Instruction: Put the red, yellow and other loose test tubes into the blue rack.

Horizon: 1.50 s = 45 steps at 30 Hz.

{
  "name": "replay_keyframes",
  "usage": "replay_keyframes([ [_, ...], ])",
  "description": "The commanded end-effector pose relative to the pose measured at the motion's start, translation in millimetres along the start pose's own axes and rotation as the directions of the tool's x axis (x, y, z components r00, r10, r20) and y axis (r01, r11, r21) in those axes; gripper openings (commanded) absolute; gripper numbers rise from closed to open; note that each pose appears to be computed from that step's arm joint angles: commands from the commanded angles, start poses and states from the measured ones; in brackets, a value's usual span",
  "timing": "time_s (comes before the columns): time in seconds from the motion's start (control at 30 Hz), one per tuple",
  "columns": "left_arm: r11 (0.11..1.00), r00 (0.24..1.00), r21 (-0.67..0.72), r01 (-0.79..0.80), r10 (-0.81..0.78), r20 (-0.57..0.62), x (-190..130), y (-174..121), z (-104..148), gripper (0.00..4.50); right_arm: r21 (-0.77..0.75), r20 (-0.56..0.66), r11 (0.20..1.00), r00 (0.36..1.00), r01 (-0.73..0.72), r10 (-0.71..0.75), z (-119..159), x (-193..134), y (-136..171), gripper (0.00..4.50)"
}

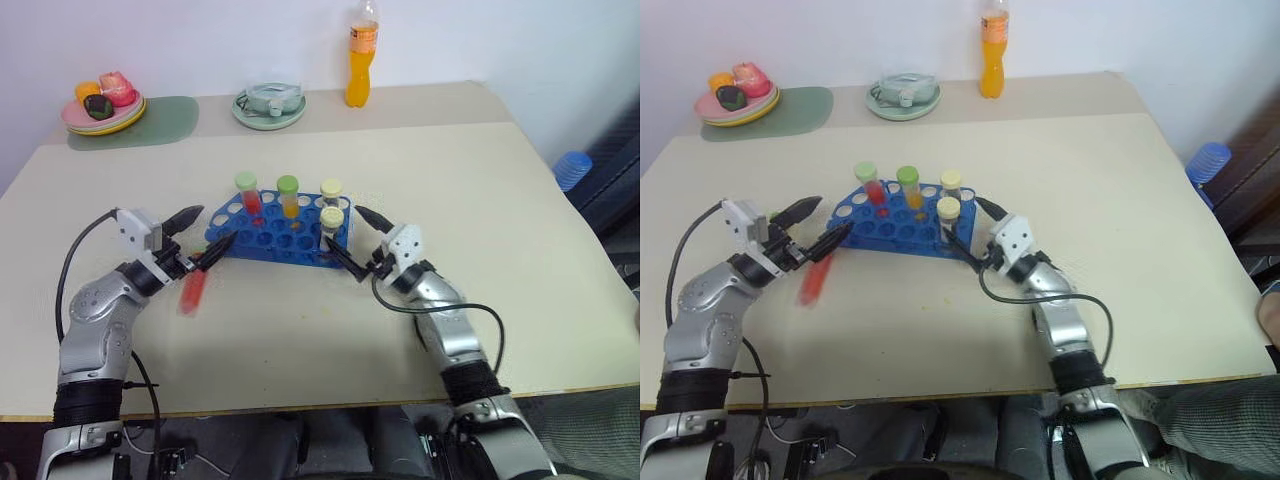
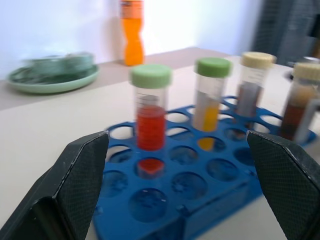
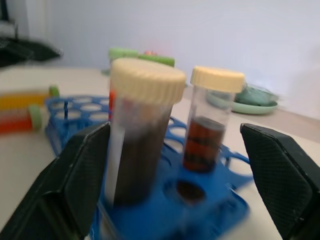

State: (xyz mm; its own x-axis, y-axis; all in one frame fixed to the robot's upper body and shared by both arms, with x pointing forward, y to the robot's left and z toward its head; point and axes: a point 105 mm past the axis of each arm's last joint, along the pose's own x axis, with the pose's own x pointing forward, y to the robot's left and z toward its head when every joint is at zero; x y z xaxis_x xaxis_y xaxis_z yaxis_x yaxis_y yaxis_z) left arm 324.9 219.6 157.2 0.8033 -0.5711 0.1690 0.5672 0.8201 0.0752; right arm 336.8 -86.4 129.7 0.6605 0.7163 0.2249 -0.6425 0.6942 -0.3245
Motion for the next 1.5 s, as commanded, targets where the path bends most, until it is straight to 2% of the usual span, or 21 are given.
replay_keyframes([
  [0.03,0.995,0.995,-0.034,-0.095,0.095,-0.003,-7.7,6.4,15.7,4.50,-0.042,-0.050,0.998,0.998,-0.043,0.040,16.8,-21.6,-8.0,4.19],
  [0.23,0.951,0.943,0.008,-0.308,0.306,-0.132,-17.8,18.7,26.5,4.50,-0.040,-0.185,0.992,0.976,-0.122,0.113,26.8,-63.0,-9.8,4.19],
  [0.3,0.894,0.859,-0.060,-0.444,0.406,-0.311,-27.6,20.5,20.0,4.50,-0.044,-0.209,0.989,0.970,-0.139,0.127,40.3,-76.2,-17.0,4.19],
  [0.37,0.852,0.772,-0.065,-0.519,0.434,-0.465,-37.5,16.3,12.9,4.50,-0.050,-0.218,0.989,0.968,-0.137,0.124,49.8,-80.9,-22.1,4.19],
  [0.43,0.837,0.697,-0.051,-0.545,0.418,-0.582,-42.6,16.5,10.9,4.50,-0.060,-0.220,0.989,0.968,-0.138,0.121,56.5,-80.7,-24.7,4.19],
  [0.53,0.834,0.636,-0.049,-0.550,0.380,-0.671,-43.8,19.5,13.0,4.50,-0.065,-0.229,0.984,0.962,-0.168,0.149,64.8,-81.0,-25.1,4.19],
  [0.67,0.852,0.605,-0.029,-0.522,0.346,-0.717,-38.9,19.0,10.1,4.50,-0.044,-0.246,0.964,0.938,-0.261,0.243,66.4,-87.4,-17.5,4.19],
  [0.83,0.860,0.551,-0.044,-0.509,0.286,-0.784,-21.8,17.1,-1.0,4.50,0.012,-0.194,0.927,0.908,-0.376,0.371,74.2,-98.0,-3.4,4.19],
  [1.2,0.836,0.433,-0.060,-0.546,0.220,-0.874,-4.8,13.0,-23.7,4.50,-0.012,-0.174,0.903,0.890,-0.429,0.421,80.2,-97.7,2.4,4.19],
  [1.43,0.787,0.343,-0.061,-0.614,0.197,-0.919,-0.6,10.8,-40.7,4.50,-0.023,-0.169,0.906,0.895,-0.422,0.412,81.0,-96.5,4.0,4.19],
  [1.5,0.774,0.326,-0.065,-0.630,0.188,-0.927,1.5,9.2,-44.1,3.95,-0.024,-0.167,0.908,0.897,-0.419,0.410,81.6,-96.2,4.6,4.23],
])
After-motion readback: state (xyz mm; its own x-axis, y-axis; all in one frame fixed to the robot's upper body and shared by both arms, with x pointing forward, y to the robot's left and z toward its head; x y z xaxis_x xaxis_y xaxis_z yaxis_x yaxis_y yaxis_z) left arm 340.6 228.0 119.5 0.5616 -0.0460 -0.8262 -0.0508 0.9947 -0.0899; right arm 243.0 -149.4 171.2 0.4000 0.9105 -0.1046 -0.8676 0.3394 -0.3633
